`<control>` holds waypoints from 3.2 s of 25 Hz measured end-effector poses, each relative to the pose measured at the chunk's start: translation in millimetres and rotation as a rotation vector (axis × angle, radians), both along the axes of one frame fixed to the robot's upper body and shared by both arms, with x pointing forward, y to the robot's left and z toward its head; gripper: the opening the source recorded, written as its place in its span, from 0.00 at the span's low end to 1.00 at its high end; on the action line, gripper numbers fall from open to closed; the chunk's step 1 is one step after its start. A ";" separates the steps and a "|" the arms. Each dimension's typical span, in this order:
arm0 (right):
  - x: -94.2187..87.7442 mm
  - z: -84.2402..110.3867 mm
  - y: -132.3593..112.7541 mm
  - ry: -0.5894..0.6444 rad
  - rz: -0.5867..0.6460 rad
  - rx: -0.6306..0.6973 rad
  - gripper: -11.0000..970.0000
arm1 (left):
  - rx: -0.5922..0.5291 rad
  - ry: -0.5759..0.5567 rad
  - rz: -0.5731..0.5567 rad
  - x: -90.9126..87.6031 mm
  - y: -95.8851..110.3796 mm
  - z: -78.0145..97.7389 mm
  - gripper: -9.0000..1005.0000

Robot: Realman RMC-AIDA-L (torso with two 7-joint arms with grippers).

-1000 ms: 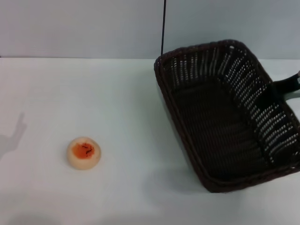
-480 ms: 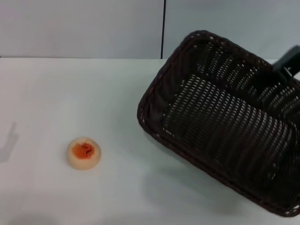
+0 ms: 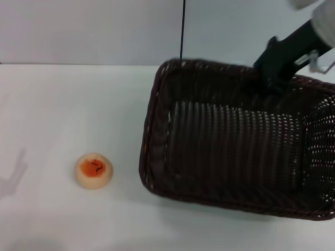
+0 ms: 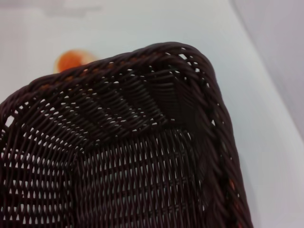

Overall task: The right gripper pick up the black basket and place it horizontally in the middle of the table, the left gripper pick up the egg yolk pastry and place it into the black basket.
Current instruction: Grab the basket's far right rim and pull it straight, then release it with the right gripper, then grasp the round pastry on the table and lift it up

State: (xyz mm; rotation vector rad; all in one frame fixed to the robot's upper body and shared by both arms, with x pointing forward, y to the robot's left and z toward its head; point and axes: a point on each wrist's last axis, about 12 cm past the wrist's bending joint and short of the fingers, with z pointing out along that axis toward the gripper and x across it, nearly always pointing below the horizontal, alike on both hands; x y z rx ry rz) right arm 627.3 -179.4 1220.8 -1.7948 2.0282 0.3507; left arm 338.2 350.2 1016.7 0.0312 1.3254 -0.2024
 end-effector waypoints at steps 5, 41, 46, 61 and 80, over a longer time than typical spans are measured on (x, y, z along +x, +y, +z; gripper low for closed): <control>2.7 -11.7 22.4 -0.041 0.076 -0.058 0.17 | -0.004 0.004 -0.025 -3.3 -3.9 -0.8 0.72; 17.0 -41.3 59.5 -0.114 0.069 0.091 0.33 | -0.027 -0.007 -0.061 9.5 -11.2 -0.1 0.70; 15.0 -39.6 55.1 -0.132 0.060 0.112 0.48 | -0.019 0.000 -0.066 8.3 -9.8 -0.4 0.69; -49.4 13.4 -46.3 -0.419 -0.235 0.575 0.78 | 0.065 0.244 -0.500 27.7 6.0 2.5 0.68; -128.8 -73.6 -144.9 -0.379 -0.594 1.191 0.78 | 0.228 0.433 -0.651 68.8 -28.0 -25.7 0.67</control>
